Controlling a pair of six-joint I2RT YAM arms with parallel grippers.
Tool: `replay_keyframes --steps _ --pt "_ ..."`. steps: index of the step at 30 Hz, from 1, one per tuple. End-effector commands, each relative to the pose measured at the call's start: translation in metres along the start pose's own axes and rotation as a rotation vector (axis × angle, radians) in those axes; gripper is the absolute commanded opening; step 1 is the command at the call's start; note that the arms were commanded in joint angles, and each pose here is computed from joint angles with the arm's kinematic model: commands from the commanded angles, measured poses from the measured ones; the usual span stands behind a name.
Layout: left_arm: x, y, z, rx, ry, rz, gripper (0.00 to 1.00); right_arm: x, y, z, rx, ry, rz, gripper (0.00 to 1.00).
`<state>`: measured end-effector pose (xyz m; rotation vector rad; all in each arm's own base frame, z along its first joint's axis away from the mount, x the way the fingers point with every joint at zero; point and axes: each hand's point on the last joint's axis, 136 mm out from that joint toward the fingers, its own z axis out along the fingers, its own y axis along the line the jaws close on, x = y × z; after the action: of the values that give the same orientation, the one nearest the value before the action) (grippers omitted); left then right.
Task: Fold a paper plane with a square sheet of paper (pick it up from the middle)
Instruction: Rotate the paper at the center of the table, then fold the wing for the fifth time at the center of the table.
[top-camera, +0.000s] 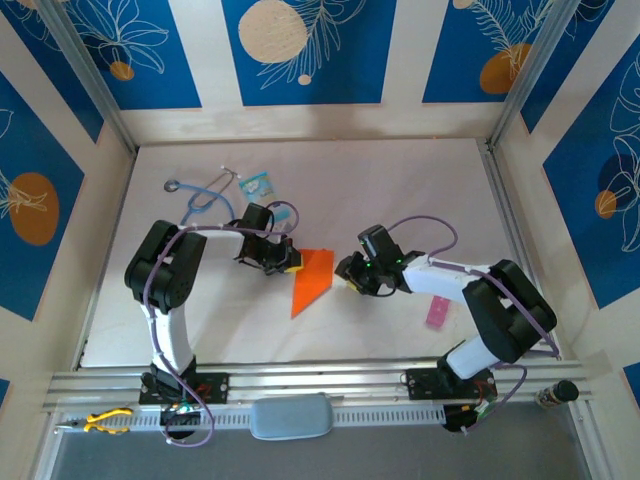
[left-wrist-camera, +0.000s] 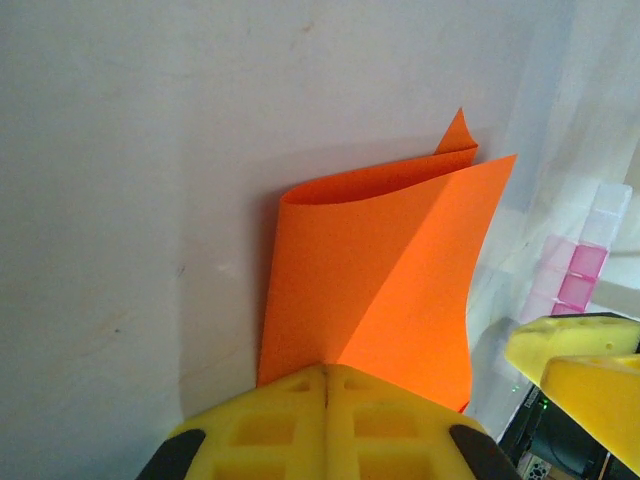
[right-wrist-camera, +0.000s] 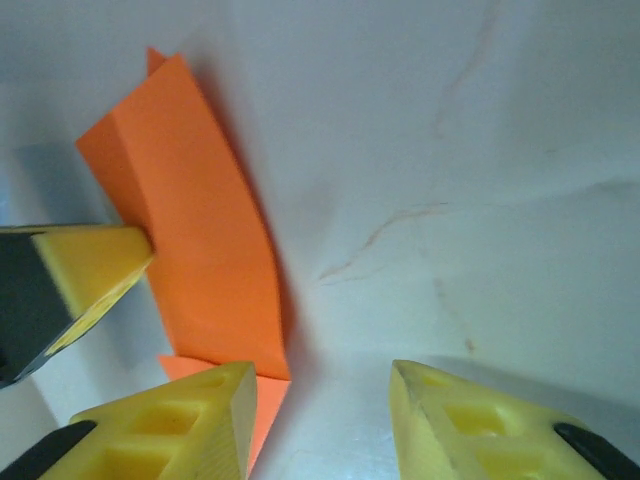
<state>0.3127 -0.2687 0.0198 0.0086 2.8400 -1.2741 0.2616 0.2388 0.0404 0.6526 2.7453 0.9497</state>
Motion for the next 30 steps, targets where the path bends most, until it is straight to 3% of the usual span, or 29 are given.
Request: replay_keyframes --steps 1,30 --pt "0.009 0.012 -0.001 -0.065 0.024 -0.019 0.05 0.006 0.02 0.005 -0.092 0.064 -0.048 0.39" --pt "0.006 0.005 -0.001 -0.04 0.015 -0.01 0.05 0.003 0.034 0.026 -0.184 0.124 -0.039 0.32"
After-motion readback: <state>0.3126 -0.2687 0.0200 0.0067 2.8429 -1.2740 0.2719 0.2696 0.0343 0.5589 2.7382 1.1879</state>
